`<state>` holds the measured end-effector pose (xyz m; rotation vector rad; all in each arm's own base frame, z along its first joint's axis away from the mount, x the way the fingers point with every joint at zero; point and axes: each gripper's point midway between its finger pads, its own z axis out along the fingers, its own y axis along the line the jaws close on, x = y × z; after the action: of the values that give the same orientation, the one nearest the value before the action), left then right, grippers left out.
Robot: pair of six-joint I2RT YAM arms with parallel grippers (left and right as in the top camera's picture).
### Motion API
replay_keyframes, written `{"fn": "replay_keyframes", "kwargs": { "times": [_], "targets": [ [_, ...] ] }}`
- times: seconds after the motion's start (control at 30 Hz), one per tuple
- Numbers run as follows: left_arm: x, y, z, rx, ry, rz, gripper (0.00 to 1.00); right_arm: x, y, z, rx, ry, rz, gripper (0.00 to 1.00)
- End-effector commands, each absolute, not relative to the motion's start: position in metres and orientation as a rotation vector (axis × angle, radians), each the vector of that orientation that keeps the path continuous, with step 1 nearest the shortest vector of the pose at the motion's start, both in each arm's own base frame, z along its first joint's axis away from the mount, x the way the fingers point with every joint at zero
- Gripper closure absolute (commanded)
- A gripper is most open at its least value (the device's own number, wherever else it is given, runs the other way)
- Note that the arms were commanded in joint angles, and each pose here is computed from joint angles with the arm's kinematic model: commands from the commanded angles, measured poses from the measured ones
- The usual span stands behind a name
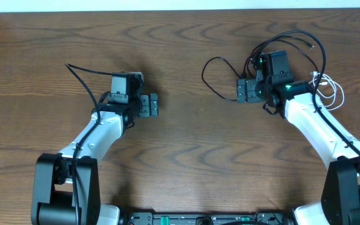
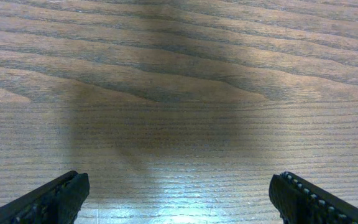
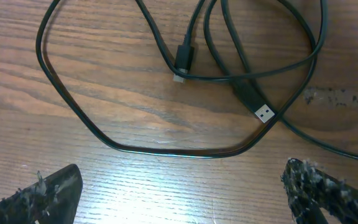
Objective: Untangle cables
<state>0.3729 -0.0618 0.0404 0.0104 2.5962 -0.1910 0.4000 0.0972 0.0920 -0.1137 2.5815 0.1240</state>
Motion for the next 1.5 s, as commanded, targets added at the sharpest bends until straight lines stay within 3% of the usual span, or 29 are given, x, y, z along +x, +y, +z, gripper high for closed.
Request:
{"fn": "replay_keyframes", "kwargs": {
  "times": [0.0, 0.37, 0.83, 1.1, 1.47],
  "targets": [
    [0.37, -0.059, 0.038, 0.014, 2.606, -0.171, 0.02, 0.399, 0.094, 0.086, -0.098, 2.598, 0.11, 0.01],
    [0.37, -0.059, 0.038, 0.014, 2.606, -0.171, 0.02, 0.394, 0.094, 0.107, -0.109, 2.559, 0.086, 0.01],
    [0.37, -0.059, 0.038, 0.014, 2.606, -0.171, 0.02, 0.379, 0.118, 0.216, -0.32, 2.127, 0.124, 0.01],
    [0.37, -0.059, 0.038, 0.014, 2.606, -0.171, 0.02, 0.343, 0.121, 0.257, -0.443, 1.717, 0.184, 0.01],
    [0.37, -0.059, 0.038, 0.014, 2.606, -0.171, 0.02, 0.286, 0.094, 0.232, -0.473, 1.569, 0.092, 0.01]
  ]
}}
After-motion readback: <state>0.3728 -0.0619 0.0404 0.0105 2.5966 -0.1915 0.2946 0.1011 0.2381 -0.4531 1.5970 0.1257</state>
